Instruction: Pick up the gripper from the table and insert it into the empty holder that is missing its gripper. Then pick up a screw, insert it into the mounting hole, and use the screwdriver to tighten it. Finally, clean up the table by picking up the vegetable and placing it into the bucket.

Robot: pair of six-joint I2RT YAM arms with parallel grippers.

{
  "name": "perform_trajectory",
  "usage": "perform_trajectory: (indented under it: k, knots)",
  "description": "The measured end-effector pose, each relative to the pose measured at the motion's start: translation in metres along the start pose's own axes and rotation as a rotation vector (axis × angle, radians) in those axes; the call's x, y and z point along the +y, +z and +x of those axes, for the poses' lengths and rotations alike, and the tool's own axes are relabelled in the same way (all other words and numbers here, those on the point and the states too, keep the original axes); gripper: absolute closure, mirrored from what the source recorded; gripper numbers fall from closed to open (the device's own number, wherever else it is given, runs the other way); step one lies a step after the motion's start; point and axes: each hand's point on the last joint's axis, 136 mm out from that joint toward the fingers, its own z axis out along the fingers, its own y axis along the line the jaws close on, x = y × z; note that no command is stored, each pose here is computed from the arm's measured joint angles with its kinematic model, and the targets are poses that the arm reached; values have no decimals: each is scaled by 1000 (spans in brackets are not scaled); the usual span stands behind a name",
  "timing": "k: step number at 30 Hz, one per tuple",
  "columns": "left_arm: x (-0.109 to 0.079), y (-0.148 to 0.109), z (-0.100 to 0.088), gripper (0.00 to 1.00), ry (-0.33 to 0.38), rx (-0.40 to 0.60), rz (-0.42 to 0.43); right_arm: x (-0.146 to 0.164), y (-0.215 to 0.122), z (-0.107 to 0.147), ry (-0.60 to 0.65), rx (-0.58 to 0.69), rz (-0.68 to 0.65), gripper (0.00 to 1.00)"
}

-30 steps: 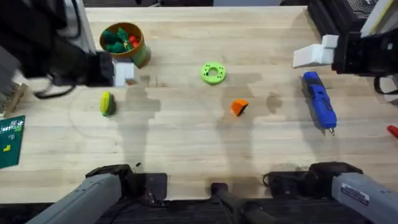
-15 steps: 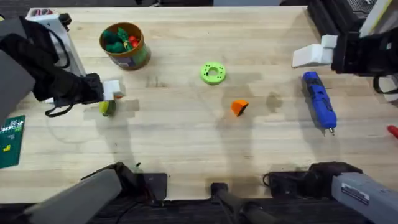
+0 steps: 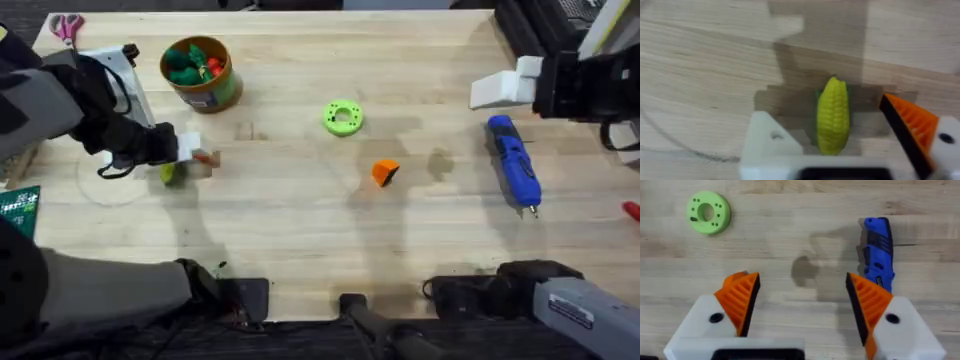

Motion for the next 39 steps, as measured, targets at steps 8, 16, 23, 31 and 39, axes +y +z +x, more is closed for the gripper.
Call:
perform_trajectory:
  k: [8, 16, 23, 31, 39]
  knots:
    - [-12, -1, -6, 989, -3, -19, 69, 0, 0, 0, 0, 0, 0, 8]
    - [-6, 1, -4, 403, -10, -10, 50, 0, 0, 0, 0, 0, 0, 8]
    - [-23, -1, -5, 15, -29, -18, 149, 0, 0, 0, 0, 0, 0, 8]
    - [-66, -71, -33, 16, 33, -274, 346, 0, 0, 0, 0, 0, 0, 8]
    - [-116, -179, -35, 15, 173, -609, 541, 0, 0, 0, 0, 0, 0, 9]
